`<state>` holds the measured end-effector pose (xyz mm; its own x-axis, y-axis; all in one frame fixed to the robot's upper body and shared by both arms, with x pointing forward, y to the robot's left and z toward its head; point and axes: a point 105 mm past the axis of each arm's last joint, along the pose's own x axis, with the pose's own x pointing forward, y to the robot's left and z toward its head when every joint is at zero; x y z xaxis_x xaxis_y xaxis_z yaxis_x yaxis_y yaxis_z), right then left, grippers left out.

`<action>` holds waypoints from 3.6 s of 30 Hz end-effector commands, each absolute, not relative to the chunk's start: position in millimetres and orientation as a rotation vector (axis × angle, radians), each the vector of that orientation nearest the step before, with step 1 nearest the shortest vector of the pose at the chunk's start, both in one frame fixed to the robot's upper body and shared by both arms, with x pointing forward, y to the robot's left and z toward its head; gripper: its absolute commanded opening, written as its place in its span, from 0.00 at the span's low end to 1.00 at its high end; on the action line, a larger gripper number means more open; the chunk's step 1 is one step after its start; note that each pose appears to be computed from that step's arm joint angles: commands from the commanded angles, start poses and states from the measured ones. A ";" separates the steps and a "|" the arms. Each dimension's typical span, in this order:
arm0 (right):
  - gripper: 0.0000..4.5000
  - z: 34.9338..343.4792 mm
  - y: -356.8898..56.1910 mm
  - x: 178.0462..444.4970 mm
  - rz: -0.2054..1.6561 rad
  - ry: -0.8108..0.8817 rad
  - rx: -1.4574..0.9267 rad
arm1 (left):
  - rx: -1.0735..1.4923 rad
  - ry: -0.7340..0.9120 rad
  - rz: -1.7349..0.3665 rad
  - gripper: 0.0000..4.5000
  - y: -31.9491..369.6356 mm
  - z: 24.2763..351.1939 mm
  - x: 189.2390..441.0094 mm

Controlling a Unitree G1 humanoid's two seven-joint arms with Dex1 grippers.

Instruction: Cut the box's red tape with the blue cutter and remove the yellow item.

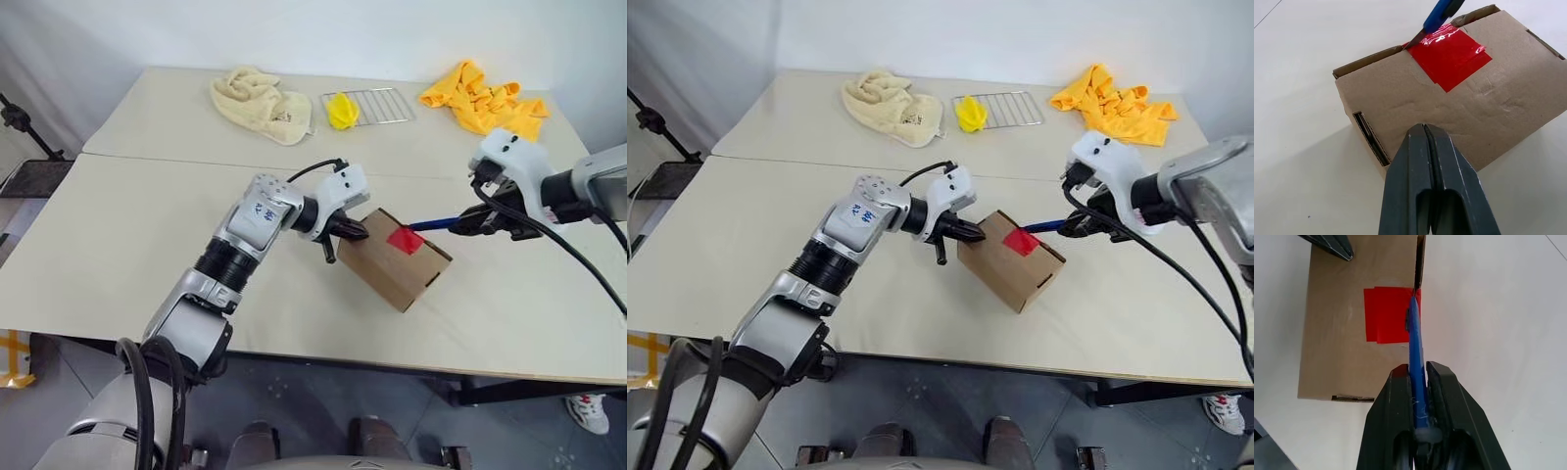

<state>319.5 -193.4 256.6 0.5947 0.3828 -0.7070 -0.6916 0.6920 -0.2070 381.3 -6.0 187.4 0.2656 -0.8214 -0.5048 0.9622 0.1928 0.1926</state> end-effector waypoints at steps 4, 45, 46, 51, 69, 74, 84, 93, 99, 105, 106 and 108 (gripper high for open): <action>0.04 264.3 -196.9 314.2 0.669 0.686 -0.536 | 0.534 0.461 -1.212 0.00 5.7 156.2 386.8; 0.04 291.7 -308.9 261.7 0.222 0.352 -0.285 | 0.566 0.483 -1.224 0.00 3.0 149.2 390.6; 0.04 278.7 -316.8 262.0 0.178 0.343 -0.277 | 0.567 0.480 -1.227 0.00 2.5 149.4 390.5; 0.04 205.1 -324.3 260.9 0.113 0.272 -0.198 | 0.569 0.473 -1.234 0.00 0.3 150.0 389.6; 0.75 158.0 -314.9 257.5 0.125 0.194 -0.211 | 0.563 0.438 -1.236 0.00 4.1 157.3 388.2; 0.99 213.4 -303.9 258.4 0.227 0.159 -0.361 | 0.526 0.393 -1.257 0.00 4.1 173.6 388.7; 0.99 251.5 -276.1 327.3 0.363 0.143 -0.438 | 0.423 0.287 -1.310 0.00 2.6 223.8 389.3; 0.32 215.4 -258.8 385.4 0.462 0.249 -0.549 | 0.362 0.281 -1.208 0.00 50.5 262.1 395.8; 0.01 187.6 -240.0 396.1 0.597 0.340 -0.615 | 0.395 0.493 -1.286 0.00 55.2 207.9 365.3; 0.01 178.2 -230.9 390.1 0.688 0.383 -0.624 | 0.333 0.581 -1.374 0.00 35.0 182.2 336.0; 0.01 176.1 -226.8 387.4 0.712 0.393 -0.619 | 0.330 0.605 -1.397 0.00 30.0 174.3 329.6; 0.01 172.2 -216.9 377.1 0.778 0.411 -0.618 | 0.337 0.602 -1.383 0.00 21.2 162.7 331.2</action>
<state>383.9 -225.5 162.7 0.6715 0.4822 -0.5626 -0.7235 0.5907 -0.3573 333.9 27.9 170.2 0.0769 -0.8146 -0.5750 0.9754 0.1809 -0.1258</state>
